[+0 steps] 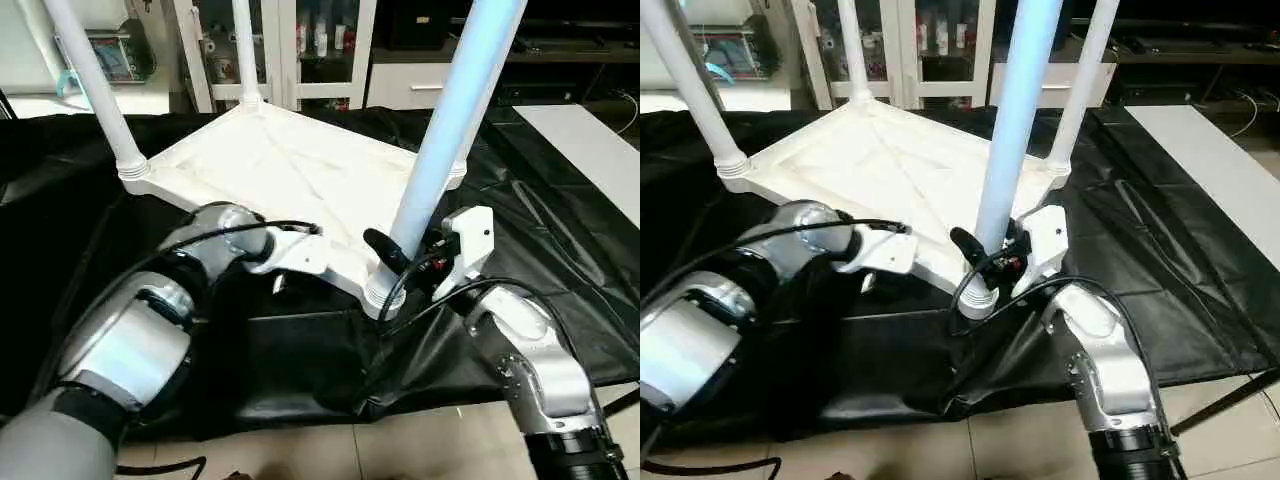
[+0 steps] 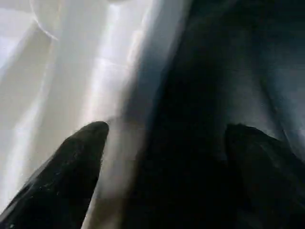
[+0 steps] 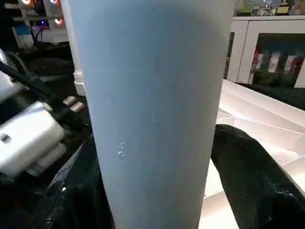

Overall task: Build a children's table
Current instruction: Rotate table base

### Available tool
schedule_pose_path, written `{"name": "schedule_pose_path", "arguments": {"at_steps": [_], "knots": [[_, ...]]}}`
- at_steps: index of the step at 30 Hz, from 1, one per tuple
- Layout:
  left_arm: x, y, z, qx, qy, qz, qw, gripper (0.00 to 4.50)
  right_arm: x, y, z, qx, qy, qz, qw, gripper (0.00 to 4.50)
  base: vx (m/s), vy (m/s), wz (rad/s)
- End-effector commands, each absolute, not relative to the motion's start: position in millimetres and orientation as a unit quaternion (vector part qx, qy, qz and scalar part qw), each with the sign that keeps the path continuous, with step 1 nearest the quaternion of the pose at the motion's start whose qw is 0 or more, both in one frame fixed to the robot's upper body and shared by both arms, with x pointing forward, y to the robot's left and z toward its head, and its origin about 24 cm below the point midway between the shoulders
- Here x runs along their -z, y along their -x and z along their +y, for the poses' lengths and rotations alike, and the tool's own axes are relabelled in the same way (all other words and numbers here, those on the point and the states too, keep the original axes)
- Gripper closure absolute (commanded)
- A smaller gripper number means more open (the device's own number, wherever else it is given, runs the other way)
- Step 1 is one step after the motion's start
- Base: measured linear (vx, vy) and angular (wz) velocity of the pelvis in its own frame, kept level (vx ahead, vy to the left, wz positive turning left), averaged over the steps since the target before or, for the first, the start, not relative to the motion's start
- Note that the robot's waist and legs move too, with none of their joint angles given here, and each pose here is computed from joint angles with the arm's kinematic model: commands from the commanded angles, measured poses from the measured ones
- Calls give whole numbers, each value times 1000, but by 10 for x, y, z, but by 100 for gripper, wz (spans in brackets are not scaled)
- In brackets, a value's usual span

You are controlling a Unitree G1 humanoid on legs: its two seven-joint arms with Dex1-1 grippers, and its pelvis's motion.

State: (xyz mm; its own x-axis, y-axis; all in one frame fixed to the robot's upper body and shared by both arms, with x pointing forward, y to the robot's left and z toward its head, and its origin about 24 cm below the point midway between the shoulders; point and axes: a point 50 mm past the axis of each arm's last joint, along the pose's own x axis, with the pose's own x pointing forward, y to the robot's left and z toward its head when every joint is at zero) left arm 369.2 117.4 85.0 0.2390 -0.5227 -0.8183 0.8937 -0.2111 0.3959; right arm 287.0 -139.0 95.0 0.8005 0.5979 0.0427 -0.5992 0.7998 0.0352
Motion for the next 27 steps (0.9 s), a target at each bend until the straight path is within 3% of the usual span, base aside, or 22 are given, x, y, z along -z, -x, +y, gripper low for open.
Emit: {"name": "schedule_pose_path", "arguments": {"at_steps": [1,16,27], "knots": [[-860,-3680,1276,598,-501,215,587,2,-967,-2877,-1561,-288,-13,-15,957,137,0,0,0],[-823,-3539,1563,632,-447,245,583,2,-1032,-2972,-1876,-267,12,-13,964,137,0,0,0],[-726,-3244,1762,649,-376,259,608,2,-981,-3075,-2020,-267,23,3,964,137,0,0,0]]}}
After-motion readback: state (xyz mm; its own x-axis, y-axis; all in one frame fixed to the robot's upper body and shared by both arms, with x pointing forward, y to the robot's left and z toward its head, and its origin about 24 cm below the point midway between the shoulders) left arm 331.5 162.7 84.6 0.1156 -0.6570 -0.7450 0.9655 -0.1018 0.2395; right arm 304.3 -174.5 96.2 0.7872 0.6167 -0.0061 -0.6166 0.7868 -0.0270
